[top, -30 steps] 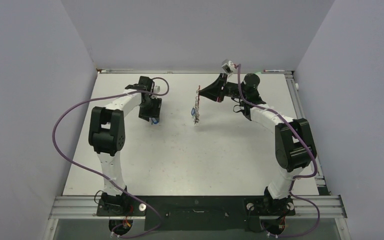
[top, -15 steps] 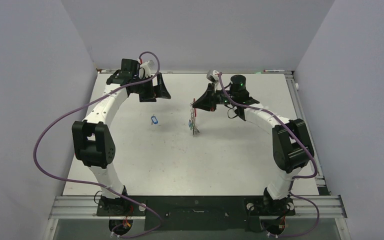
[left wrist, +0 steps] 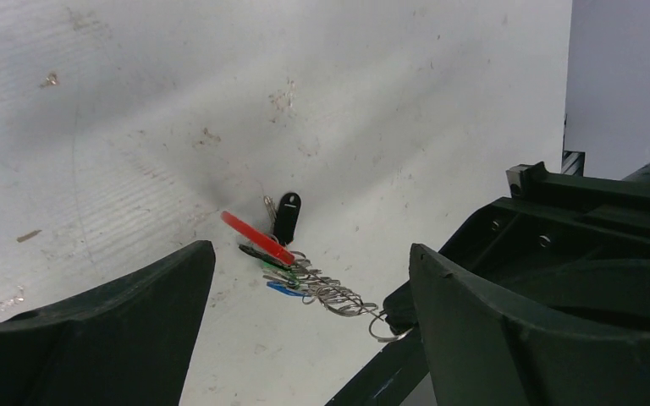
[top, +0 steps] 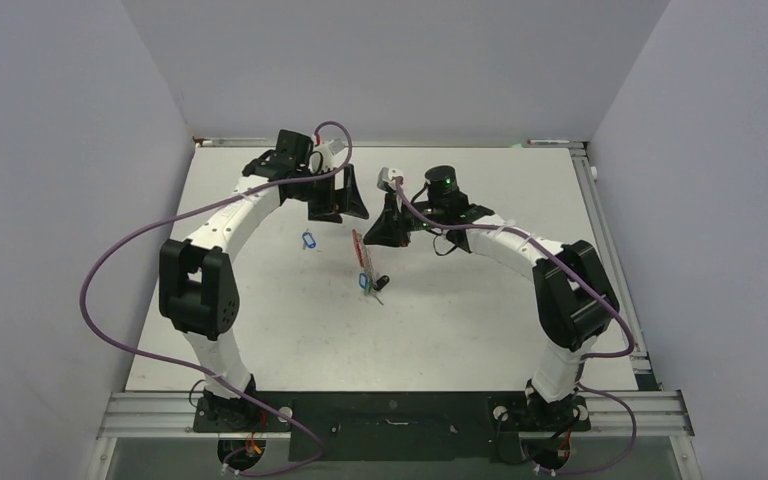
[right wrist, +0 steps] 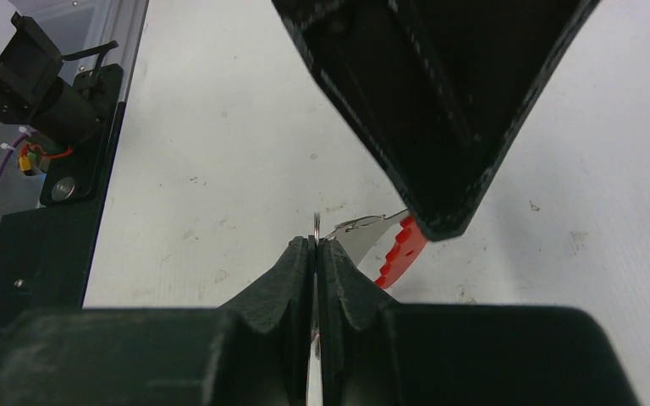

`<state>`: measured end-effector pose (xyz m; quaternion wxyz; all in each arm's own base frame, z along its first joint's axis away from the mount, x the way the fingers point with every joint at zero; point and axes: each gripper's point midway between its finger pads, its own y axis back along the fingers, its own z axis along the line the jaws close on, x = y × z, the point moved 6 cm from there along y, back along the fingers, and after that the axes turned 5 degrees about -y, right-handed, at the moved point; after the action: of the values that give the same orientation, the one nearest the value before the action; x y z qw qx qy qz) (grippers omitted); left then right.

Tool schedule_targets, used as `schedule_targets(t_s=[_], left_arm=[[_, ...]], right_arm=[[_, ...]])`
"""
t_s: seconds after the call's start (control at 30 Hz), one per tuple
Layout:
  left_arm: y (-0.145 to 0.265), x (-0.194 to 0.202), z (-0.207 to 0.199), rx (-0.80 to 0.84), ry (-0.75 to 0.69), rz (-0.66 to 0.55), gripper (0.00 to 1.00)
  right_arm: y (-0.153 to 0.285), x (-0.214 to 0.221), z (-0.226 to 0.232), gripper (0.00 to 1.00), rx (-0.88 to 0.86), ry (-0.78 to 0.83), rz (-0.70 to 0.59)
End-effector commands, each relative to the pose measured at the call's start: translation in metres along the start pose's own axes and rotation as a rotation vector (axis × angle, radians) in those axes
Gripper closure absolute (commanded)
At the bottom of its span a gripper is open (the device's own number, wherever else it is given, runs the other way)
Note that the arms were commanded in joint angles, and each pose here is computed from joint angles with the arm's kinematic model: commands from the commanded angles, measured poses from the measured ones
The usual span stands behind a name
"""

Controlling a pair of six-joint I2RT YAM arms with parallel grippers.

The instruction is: Remove the keys from the keyring

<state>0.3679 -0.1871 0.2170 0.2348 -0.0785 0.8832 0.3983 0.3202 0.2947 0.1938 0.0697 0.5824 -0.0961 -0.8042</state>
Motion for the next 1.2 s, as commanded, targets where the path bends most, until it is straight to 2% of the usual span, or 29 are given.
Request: schedule_targets(t_s=[0.0, 0.3, 0.37, 0.73, 0.77, 0.87, 0.9, 0.97, 1.03, 1.17], left_arm=[[-0.01, 0.019, 0.004, -0.015, 0.009, 0.06, 0.19], [-0.012, 0.044, 0.003, -0.021, 0.035, 0.141, 0.2], [-0.014, 0.05, 0.004, -0.009, 0.05, 0.155, 0.23], [-0.019, 0.052, 0.002, 0.042, 0.072, 0.138, 0.64], [-0.019, 0.051, 0.002, 0.043, 0.068, 0.135, 0.69], [-0.018, 0.051, 0.003, 0.058, 0.058, 0.132, 0.94], [-0.019, 0.052, 0.003, 0.062, 0.055, 0.135, 1.0], [-0.018, 0.051, 0.004, 0.067, 0.042, 0.132, 1.0], [-0.017, 0.051, 0.005, 0.077, 0.022, 0.127, 1.0], [-0.014, 0.048, 0.002, 0.13, -0.052, 0.106, 1.0]], right_arm=[[-0.012, -0.012, -0.001, 0.95, -0.005, 0.09, -0.023], [-0.025, -0.005, 0.005, 0.95, -0.014, 0.094, -0.006], [-0.028, -0.003, 0.006, 0.95, -0.021, 0.092, 0.0], [-0.04, 0.005, 0.018, 0.95, -0.05, 0.09, 0.025], [-0.04, 0.005, 0.019, 0.95, -0.053, 0.091, 0.026], [-0.038, 0.002, 0.021, 0.94, -0.076, 0.097, 0.026], [-0.036, 0.001, 0.023, 0.9, -0.087, 0.1, 0.027], [-0.028, -0.005, 0.02, 0.79, -0.097, 0.096, 0.015], [-0.015, -0.016, 0.017, 0.62, -0.098, 0.087, -0.015], [0.021, -0.031, -0.001, 0.37, -0.036, 0.021, -0.102]])
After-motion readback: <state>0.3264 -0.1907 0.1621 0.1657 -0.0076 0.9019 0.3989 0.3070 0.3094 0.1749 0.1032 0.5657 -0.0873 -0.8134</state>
